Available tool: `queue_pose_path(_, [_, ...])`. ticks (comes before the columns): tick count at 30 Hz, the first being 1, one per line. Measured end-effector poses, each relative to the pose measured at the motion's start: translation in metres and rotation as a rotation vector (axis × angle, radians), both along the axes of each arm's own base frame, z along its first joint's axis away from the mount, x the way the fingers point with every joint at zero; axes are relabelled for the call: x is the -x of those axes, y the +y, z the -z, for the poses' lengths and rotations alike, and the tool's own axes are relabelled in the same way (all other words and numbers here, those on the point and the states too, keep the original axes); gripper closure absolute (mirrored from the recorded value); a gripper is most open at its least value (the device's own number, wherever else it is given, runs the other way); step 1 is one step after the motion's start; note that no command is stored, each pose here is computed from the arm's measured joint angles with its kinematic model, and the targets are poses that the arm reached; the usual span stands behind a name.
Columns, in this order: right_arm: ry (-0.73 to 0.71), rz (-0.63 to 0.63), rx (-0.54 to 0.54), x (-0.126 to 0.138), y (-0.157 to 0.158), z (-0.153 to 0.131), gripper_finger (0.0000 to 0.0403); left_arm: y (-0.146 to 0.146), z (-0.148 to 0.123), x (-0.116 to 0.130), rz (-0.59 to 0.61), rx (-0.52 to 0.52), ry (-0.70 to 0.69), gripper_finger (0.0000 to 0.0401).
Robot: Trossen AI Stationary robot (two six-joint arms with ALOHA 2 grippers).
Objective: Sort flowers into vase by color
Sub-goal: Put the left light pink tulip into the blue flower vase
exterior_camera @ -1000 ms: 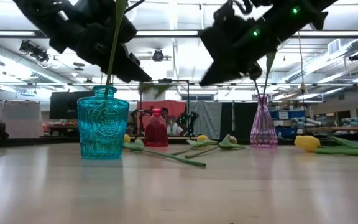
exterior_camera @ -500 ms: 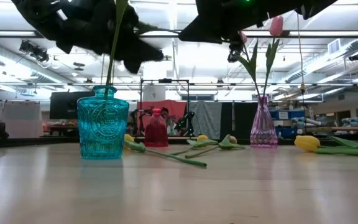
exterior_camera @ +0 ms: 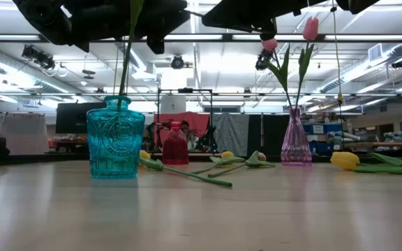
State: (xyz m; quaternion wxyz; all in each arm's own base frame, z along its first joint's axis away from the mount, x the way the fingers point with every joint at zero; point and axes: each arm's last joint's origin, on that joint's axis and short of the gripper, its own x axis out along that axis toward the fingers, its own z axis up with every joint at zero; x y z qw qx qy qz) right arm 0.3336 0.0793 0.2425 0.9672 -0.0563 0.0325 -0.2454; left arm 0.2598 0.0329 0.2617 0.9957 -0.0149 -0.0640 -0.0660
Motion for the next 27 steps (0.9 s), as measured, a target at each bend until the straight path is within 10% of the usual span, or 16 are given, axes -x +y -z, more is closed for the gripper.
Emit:
queue_pose_path(12, [0.025,-0.002,-0.020,0.000,-0.001,0.004,0.0363,0.000,-0.001,0.000,-0.004,-0.015,-0.017,0.0384])
queue_pose_path(27, [0.140,-0.074,-0.156,0.040,-0.003,-0.026,0.0240,0.000,-0.045,0.044,0.034,-0.060,0.266,0.0391])
